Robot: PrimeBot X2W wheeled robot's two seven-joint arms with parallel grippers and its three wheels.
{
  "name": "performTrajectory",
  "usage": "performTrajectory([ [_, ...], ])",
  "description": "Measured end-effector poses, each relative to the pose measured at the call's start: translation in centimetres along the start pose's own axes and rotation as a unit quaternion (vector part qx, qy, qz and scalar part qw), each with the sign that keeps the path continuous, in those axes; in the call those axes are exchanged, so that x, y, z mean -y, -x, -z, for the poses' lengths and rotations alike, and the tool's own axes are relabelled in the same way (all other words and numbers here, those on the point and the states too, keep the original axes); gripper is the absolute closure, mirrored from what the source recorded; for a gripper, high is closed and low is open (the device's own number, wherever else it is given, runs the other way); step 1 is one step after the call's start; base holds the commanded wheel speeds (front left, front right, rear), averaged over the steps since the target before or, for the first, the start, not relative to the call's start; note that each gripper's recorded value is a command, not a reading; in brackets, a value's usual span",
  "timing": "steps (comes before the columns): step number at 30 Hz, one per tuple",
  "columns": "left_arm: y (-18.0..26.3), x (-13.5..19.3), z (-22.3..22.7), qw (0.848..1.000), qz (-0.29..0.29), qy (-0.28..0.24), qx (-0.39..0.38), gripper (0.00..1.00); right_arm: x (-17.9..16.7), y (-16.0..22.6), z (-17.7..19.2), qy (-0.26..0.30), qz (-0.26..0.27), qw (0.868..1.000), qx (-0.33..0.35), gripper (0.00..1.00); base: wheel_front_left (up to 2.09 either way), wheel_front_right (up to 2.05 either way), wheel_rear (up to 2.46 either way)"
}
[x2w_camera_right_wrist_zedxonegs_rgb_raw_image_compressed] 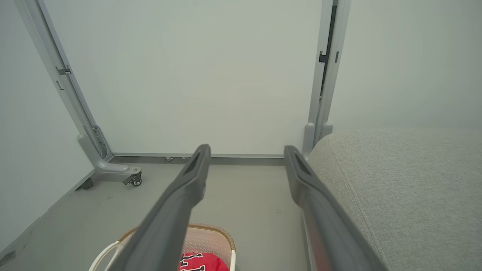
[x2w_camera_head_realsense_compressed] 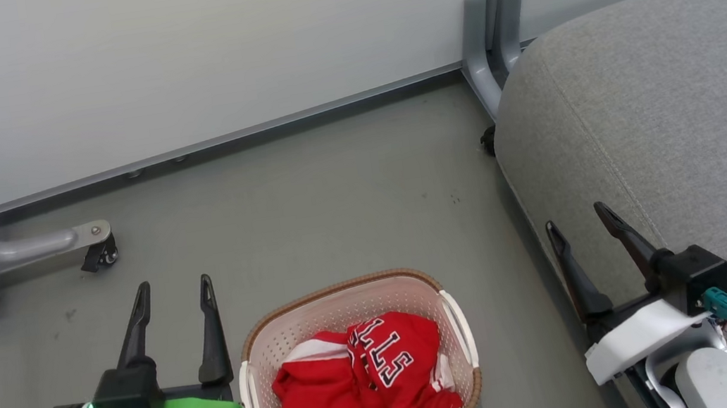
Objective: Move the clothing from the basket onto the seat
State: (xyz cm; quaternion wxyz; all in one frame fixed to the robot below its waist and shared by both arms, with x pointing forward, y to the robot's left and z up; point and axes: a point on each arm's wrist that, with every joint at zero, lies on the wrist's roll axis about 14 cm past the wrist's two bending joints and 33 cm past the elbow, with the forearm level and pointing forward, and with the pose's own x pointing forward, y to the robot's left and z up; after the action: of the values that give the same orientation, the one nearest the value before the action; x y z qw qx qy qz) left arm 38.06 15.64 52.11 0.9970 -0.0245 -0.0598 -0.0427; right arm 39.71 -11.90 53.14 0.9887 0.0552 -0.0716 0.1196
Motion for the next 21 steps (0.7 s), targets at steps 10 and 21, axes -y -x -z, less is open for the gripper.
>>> performTrajectory([
  [10, 0.04, -0.03, 0.45, 1.000, 0.001, -0.001, -0.005, 0.00, -0.11, -0.21, 0.09, 0.006, -0.003, 1.000, 0.000, 0.00, 0.00, 0.00, 0.00],
  [21, 0.01, -0.08, 0.59, 1.000, 0.001, 0.001, -0.007, 0.00, -0.16, -0.20, 0.16, 0.006, -0.004, 1.000, -0.001, 0.00, 0.00, 0.00, 0.00],
])
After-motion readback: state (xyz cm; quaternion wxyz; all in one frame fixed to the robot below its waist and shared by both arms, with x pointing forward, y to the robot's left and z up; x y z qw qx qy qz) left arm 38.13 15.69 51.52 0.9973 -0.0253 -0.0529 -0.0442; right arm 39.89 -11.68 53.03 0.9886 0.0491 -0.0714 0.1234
